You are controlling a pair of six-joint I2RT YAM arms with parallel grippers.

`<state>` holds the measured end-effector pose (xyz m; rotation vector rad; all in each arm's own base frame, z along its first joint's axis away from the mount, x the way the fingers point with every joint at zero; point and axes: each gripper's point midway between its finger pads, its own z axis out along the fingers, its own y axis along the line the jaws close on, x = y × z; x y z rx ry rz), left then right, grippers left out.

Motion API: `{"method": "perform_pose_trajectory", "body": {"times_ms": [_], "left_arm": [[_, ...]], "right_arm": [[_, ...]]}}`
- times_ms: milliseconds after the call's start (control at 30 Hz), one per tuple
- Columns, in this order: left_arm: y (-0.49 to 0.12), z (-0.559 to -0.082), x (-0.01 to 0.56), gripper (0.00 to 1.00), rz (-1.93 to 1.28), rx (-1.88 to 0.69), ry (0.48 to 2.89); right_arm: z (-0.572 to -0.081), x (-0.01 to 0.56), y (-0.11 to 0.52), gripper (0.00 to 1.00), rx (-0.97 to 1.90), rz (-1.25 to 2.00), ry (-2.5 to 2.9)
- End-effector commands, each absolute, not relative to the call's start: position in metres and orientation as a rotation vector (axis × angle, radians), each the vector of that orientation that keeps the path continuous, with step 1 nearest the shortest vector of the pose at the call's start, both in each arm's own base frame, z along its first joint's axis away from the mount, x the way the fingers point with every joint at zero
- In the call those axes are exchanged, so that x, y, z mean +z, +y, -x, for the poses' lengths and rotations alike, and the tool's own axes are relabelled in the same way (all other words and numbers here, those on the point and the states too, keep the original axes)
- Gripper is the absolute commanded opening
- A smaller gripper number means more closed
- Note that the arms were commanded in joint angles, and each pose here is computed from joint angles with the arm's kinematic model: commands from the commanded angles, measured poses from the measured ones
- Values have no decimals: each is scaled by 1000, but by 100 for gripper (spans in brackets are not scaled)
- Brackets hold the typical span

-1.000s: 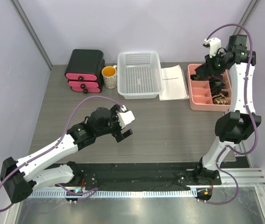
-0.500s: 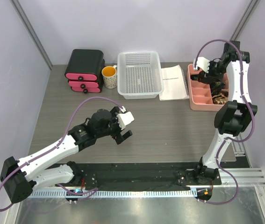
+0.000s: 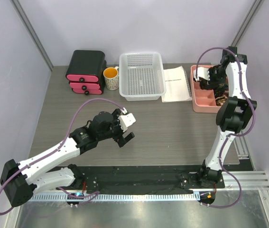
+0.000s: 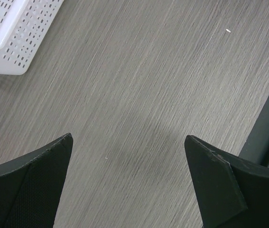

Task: Roll the ties
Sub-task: Place the tie in the storage box.

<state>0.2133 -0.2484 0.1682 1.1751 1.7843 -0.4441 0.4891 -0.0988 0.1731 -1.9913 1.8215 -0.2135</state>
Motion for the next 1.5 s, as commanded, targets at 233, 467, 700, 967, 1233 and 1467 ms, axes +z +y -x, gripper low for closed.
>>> {"method": "perform_pose_trajectory", "body": {"times_ms": [233, 467, 700, 967, 1233, 1467], "left_arm": [[-251, -219, 174, 100, -1120, -454, 1772], [-249, -218, 171, 100, -1106, -454, 1787], [-245, -216, 167, 100, -1104, -452, 1793], [-245, -214, 163, 100, -1113, -453, 1797], [-245, -213, 159, 100, -1115, -459, 1809], [-244, -213, 156, 100, -1113, -455, 1822]], "right_arm": [[-515, 178, -96, 1, -296, 2037, 1738], [-529, 164, -92, 1, -318, 2043, 1753], [-535, 153, -93, 1, -325, 2061, 1764], [-534, 133, -93, 1, -295, 2089, 1793], [-544, 121, -93, 1, -316, 2067, 1813], [-546, 109, -92, 19, -332, 2066, 1838]]}}
